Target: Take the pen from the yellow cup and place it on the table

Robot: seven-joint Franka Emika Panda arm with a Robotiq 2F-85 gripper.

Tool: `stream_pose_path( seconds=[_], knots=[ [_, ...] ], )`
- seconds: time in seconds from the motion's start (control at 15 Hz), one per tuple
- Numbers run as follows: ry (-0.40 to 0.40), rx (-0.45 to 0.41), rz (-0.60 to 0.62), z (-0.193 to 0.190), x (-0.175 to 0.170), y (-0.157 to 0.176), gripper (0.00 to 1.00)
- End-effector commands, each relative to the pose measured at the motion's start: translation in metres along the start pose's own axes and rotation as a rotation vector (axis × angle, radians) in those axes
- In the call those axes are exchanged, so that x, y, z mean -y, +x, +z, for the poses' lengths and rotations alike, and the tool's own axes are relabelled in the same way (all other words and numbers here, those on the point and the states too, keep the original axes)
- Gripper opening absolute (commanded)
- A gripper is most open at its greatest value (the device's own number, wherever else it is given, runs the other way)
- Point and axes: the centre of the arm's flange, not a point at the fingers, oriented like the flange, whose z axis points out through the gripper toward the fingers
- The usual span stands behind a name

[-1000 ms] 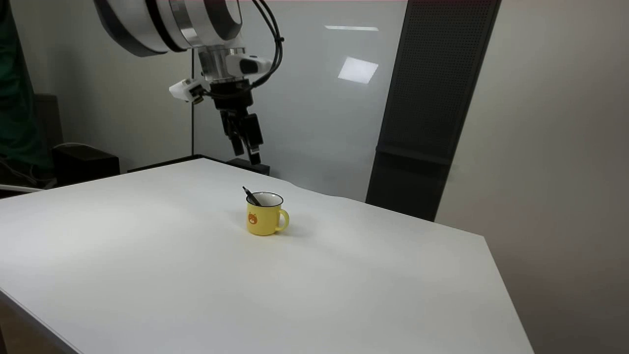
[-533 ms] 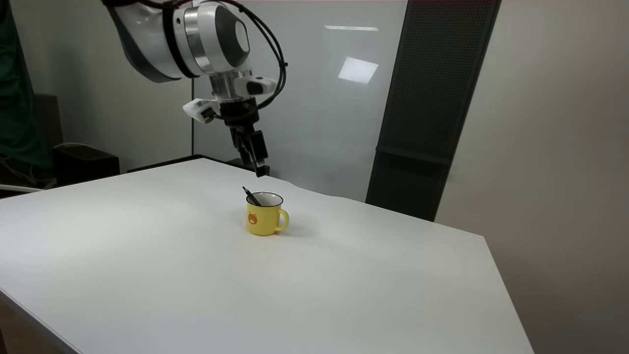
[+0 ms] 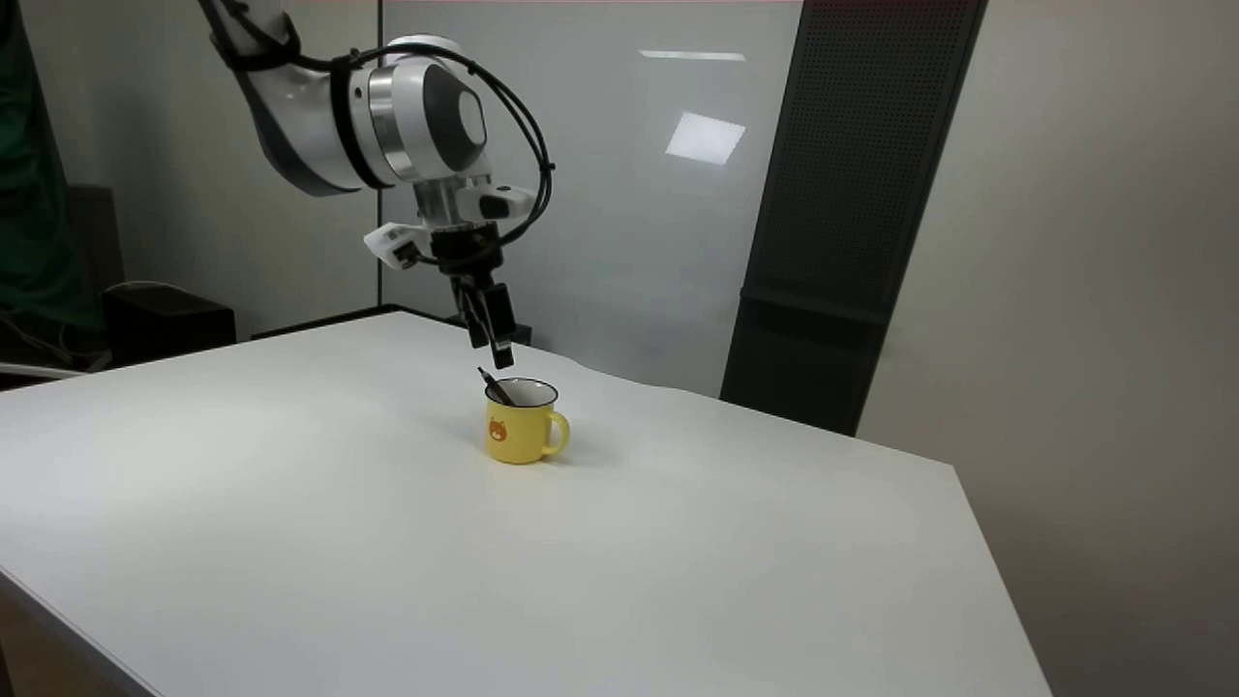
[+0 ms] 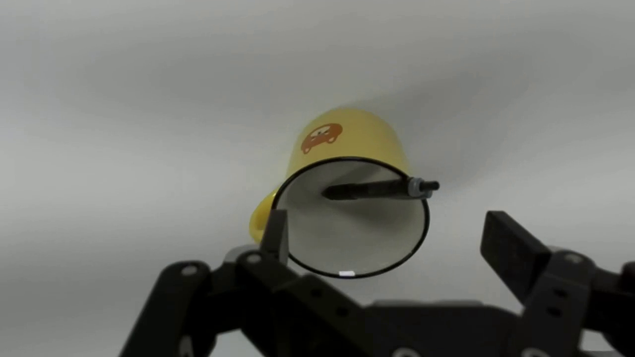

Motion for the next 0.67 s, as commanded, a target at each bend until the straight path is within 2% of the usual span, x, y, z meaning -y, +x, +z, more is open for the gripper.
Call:
stream_pose_path(
  seconds=[0.0,0.2,0.27,0.4,0.6],
  knots=[
    [-0.023,0.005,0.031,0.0084,0.0154,0.0075,1.0],
    [-0.027,0.013,0.036,0.0123,0.0176,0.0063,0.98],
    [-0.027,0.014,0.041,0.0128,0.0175,0.0057,0.74],
    [-0.028,0.018,0.045,0.0145,0.0165,0.0055,0.71],
    [-0.033,0.027,0.056,0.0168,0.0142,0.0058,0.47]
  ],
)
